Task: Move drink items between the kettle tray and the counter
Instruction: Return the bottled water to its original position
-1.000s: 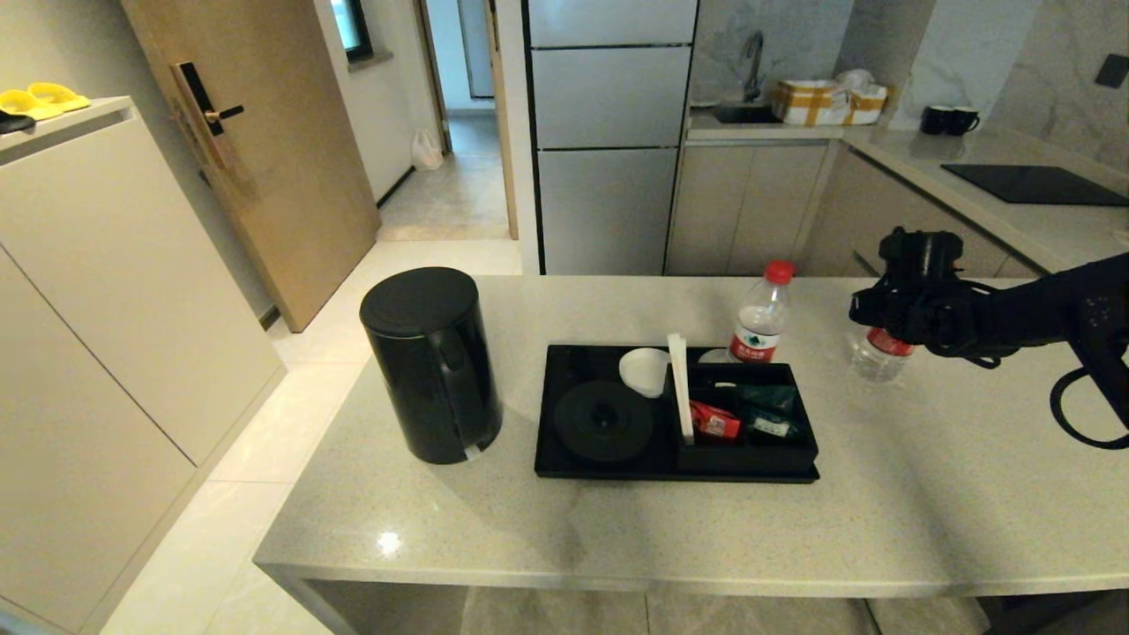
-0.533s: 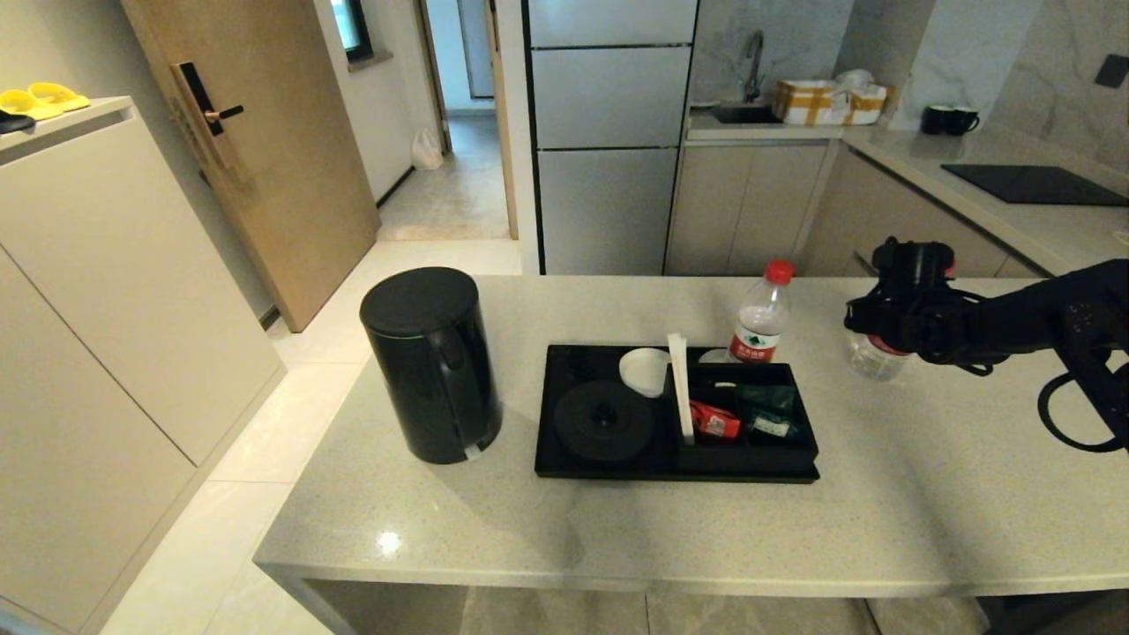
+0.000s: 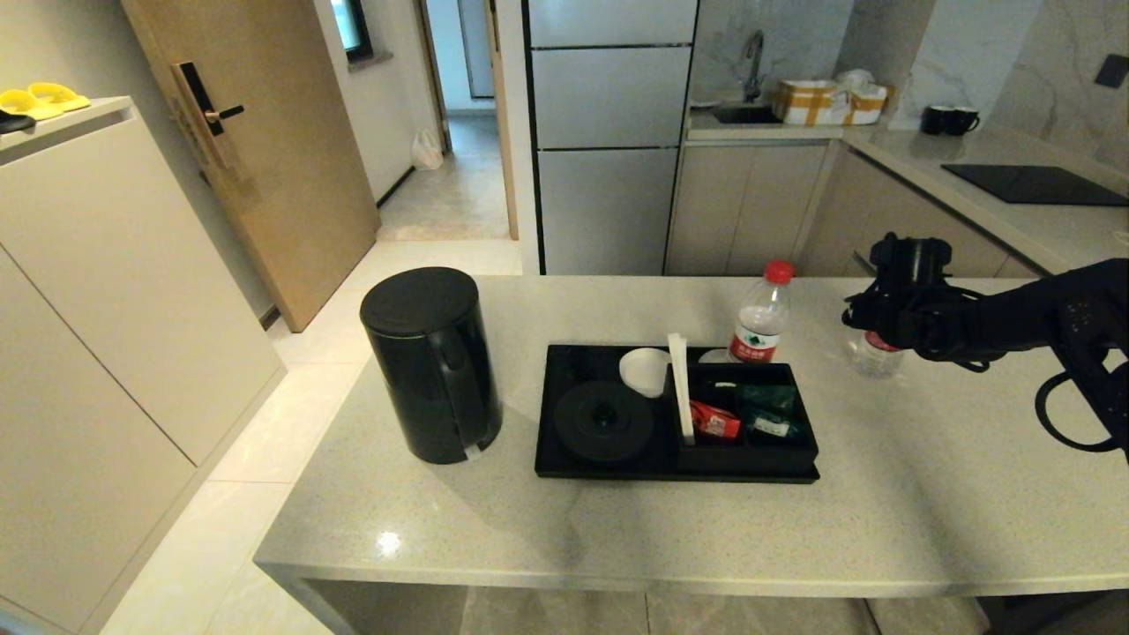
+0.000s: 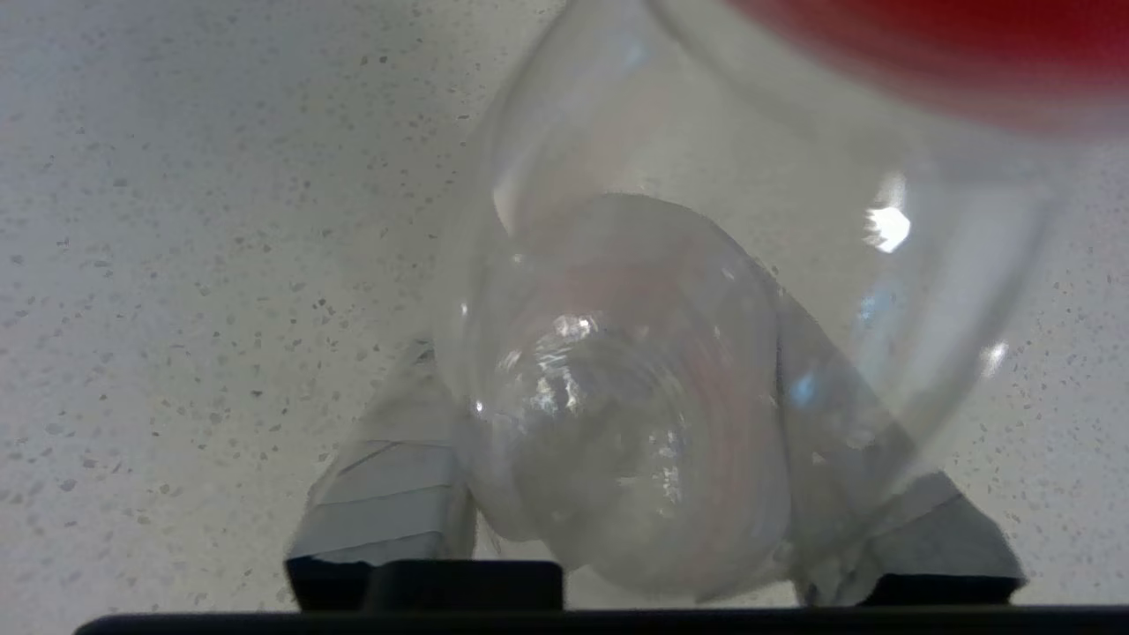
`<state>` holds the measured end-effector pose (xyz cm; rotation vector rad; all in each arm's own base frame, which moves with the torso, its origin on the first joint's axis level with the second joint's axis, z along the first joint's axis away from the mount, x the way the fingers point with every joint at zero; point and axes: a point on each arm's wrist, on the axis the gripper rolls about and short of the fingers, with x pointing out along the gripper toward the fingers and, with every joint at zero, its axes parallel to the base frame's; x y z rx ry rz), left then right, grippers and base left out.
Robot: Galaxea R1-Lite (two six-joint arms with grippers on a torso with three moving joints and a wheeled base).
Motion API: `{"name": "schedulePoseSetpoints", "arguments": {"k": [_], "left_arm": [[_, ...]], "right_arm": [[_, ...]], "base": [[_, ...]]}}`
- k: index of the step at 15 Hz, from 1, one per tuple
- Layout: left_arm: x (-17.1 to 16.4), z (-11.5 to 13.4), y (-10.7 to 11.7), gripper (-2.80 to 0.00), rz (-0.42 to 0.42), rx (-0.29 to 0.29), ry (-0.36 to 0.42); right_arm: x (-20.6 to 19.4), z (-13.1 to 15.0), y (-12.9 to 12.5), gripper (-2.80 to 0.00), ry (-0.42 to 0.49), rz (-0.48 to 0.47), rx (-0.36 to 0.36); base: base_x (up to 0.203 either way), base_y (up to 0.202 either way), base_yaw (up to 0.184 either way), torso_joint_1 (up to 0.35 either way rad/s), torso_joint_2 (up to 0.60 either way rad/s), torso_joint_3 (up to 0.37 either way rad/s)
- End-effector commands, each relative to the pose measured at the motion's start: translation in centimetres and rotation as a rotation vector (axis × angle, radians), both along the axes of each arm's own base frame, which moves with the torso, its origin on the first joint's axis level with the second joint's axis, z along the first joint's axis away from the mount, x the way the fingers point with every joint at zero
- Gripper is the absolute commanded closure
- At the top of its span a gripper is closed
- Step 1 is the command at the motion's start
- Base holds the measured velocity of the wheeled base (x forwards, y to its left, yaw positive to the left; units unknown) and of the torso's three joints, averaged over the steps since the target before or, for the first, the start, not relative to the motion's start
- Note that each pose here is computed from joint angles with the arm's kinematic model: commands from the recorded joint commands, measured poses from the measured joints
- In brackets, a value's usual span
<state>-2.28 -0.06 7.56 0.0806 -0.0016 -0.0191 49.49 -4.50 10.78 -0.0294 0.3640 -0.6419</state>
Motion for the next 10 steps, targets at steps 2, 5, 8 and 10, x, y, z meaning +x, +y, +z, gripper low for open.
{"name": "schedulePoseSetpoints", "arguments": {"k": [2,5,8,10], "left_arm": [[0.0,0.0,0.0,0.00,0.001,0.001,-0.001],[0.0,0.0,0.0,0.00,0.000,0.001,-0.001],[0.0,0.0,0.0,0.00,0.000,0.001,0.000],[0.0,0.0,0.0,0.00,0.000,0.001,-0.001]], "right_arm": [[-0.1,2.0,0.0,0.00,-0.079,-0.019,0.026],[-1.1,5.4,0.4,0.00,-0.179,-0.030,0.071],[-2.4,8.8,2.2,0.00,-0.283,-0.013,0.136],[-3.8,11.6,3.8,0.00,-0.364,0.007,0.202]], "base": [[0.000,0.000,0.000,0.000,0.00,0.000],[0.000,0.000,0.000,0.000,0.00,0.000],[0.000,0.000,0.000,0.000,0.00,0.000],[0.000,0.000,0.000,0.000,0.00,0.000]]}}
